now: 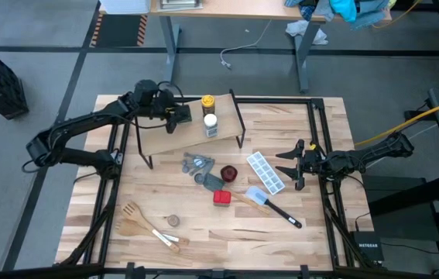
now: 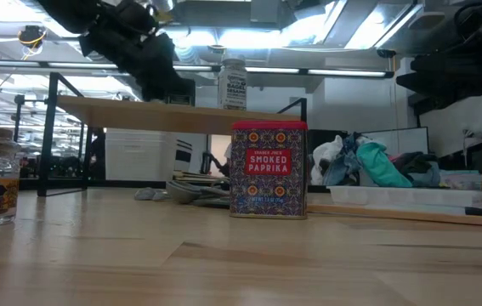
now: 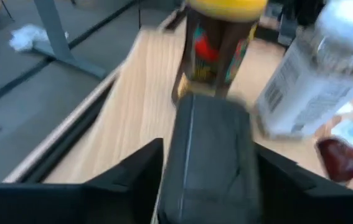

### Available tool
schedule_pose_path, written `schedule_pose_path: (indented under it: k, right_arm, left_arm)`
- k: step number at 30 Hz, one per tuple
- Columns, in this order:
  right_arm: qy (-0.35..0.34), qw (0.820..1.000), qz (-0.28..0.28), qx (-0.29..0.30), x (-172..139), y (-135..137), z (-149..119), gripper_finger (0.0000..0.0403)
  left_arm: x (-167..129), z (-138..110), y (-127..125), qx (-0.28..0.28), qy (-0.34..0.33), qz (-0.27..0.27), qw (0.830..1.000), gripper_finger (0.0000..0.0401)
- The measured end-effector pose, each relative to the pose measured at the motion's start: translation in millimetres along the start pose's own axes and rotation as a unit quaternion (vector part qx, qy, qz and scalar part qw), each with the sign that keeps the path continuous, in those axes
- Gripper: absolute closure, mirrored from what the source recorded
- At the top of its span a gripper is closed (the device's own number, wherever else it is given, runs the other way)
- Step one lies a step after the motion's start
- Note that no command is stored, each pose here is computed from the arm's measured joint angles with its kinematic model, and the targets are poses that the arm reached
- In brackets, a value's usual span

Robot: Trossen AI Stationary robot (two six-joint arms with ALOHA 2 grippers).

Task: Shelf spices
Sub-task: Put the green seasoning can on the shelf

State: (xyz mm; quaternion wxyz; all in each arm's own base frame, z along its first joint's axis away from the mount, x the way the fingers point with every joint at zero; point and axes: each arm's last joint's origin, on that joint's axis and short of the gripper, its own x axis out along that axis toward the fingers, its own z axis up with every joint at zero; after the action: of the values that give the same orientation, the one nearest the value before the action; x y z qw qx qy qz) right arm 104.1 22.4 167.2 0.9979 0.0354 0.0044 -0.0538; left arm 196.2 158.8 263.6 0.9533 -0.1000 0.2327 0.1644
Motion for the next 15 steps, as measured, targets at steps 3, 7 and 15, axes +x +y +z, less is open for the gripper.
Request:
schedule_pose_path:
  k: [3, 7, 15]
  right_arm:
    - [0.0, 1.0, 0.0, 0.0, 0, 0, 0, 0.0182]
    - [0.001, 1.0, 0.0, 0.0, 0, 0, 0, 0.0182]
    - [0.0, 1.0, 0.0, 0.002, 0, 0, 0, 0.0182]
  left_arm:
    - [-1, 4, 0, 0.001, -0.014, 0.001, 1.0, 0.018]
    - [-1, 5, 0, -0.003, -0.023, 0.001, 1.0, 0.017]
    - [-12, 21, -4, 0.003, -0.095, 0.002, 0.995, 0.0167]
